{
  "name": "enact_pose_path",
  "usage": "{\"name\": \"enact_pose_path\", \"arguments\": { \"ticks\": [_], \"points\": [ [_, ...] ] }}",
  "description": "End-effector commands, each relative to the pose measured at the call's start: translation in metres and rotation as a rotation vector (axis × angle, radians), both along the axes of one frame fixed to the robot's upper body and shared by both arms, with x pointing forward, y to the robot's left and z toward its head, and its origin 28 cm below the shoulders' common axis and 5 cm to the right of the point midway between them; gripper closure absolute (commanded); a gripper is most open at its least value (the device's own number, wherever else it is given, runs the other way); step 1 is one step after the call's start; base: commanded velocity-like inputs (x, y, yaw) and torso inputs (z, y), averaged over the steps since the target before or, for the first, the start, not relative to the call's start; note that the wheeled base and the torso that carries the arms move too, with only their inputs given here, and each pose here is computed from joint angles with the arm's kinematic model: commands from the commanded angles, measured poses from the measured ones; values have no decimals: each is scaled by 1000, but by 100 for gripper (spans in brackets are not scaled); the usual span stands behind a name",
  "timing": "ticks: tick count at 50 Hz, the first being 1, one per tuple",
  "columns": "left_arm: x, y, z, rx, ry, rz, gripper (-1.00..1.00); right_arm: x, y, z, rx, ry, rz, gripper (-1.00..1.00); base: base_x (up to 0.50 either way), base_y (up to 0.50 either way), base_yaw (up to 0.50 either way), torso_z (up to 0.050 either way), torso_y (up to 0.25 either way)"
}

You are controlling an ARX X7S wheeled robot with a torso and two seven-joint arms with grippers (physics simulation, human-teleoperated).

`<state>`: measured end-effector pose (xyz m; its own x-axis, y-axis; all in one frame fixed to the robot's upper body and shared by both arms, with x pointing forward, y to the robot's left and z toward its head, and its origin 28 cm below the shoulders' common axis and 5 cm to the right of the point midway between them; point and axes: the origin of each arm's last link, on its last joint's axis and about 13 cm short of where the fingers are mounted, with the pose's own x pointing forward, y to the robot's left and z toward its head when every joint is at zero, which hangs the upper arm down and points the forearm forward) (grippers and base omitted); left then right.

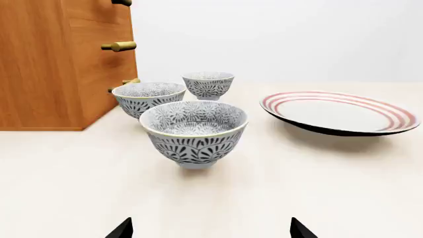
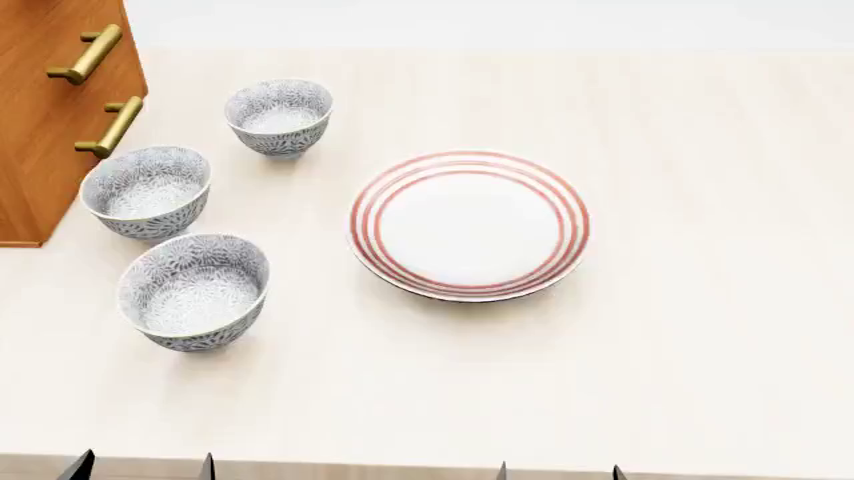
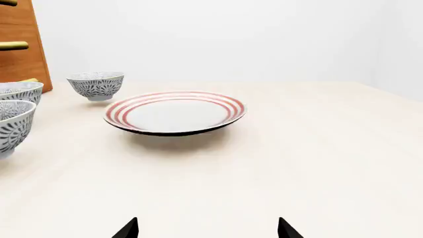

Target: Pick up the bowl and put it in the front on the plate.

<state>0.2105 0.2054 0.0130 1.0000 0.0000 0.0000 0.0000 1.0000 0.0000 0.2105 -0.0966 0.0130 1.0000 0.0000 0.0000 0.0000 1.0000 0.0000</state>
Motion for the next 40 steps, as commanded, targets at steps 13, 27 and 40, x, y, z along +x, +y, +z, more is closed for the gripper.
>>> {"name": "enact_pose_path", "arguments": {
  "ticks": [13, 27, 40],
  "points": [
    [0, 0, -1, -11, 5, 4, -100, 0, 0, -1, 2, 17, -3, -100, 0, 0, 0, 0, 0],
    [-18, 3, 44, 66, -573, 100, -100, -10, -4, 28, 145, -381, -60, -100, 0, 0, 0, 0, 0],
    [-21, 3, 48, 106, -643, 114, -100, -16, -5, 38, 119, -551, -68, -100, 64, 0, 0, 0, 0]
  ]
}}
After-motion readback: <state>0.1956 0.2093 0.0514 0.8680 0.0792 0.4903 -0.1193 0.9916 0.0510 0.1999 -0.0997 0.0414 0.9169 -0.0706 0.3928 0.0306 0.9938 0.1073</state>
